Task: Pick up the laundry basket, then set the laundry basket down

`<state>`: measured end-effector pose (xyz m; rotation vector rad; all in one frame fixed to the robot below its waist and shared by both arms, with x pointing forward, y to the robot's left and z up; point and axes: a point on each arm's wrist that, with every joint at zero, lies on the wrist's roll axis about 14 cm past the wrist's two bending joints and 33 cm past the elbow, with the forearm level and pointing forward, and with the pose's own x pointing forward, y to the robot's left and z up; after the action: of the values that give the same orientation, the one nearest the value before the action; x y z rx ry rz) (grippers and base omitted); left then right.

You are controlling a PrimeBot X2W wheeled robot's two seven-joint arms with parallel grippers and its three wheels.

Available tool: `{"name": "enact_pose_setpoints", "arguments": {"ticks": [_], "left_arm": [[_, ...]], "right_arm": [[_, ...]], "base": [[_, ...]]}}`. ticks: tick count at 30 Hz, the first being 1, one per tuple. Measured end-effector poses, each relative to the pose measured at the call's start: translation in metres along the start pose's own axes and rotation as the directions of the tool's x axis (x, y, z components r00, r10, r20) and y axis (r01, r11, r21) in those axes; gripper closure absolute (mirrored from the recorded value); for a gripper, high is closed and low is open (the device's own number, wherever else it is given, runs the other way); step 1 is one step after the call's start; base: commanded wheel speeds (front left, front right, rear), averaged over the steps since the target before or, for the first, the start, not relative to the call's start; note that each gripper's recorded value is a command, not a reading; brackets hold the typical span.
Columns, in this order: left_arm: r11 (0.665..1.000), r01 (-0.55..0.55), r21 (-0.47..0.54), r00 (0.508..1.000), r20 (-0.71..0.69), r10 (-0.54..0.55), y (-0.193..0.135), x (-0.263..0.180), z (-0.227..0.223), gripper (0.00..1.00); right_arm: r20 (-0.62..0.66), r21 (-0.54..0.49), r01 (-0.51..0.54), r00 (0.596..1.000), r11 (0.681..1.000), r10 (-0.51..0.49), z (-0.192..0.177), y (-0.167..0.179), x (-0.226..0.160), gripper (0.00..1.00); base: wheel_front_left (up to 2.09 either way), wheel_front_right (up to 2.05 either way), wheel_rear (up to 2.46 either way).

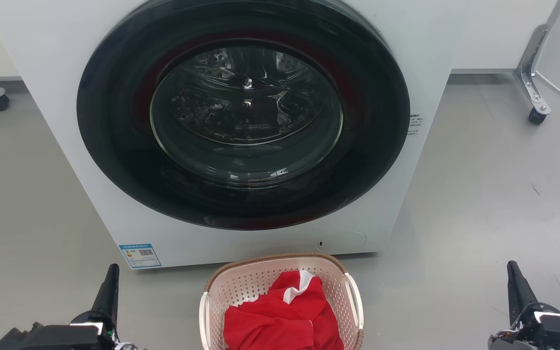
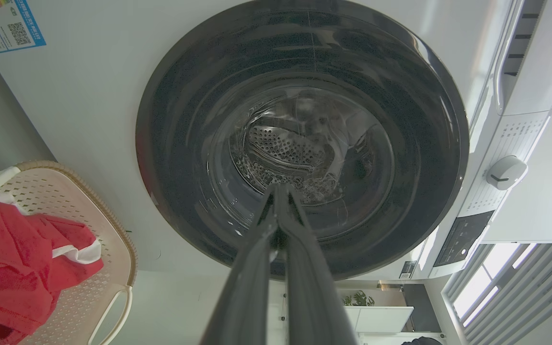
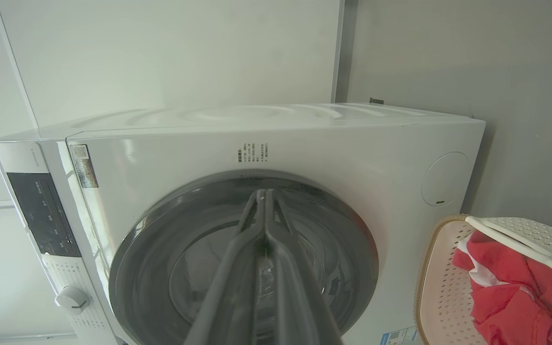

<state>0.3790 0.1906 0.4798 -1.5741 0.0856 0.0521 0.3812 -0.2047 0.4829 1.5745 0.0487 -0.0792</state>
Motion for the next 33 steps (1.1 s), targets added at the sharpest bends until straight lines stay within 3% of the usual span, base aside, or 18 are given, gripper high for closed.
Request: {"name": "enact_pose_setpoints", "arguments": {"ticks": [33], "left_arm": [[1.0,0.0,0.0,1.0,0.0,0.0,0.0,0.0,0.0,1.0]], "right_arm": [[0.0,0.0,0.0,1.0,1.0,0.0,-0.0001,0.0,0.0,1.0]], "base": [[0.0,0.0,0.0]]}}
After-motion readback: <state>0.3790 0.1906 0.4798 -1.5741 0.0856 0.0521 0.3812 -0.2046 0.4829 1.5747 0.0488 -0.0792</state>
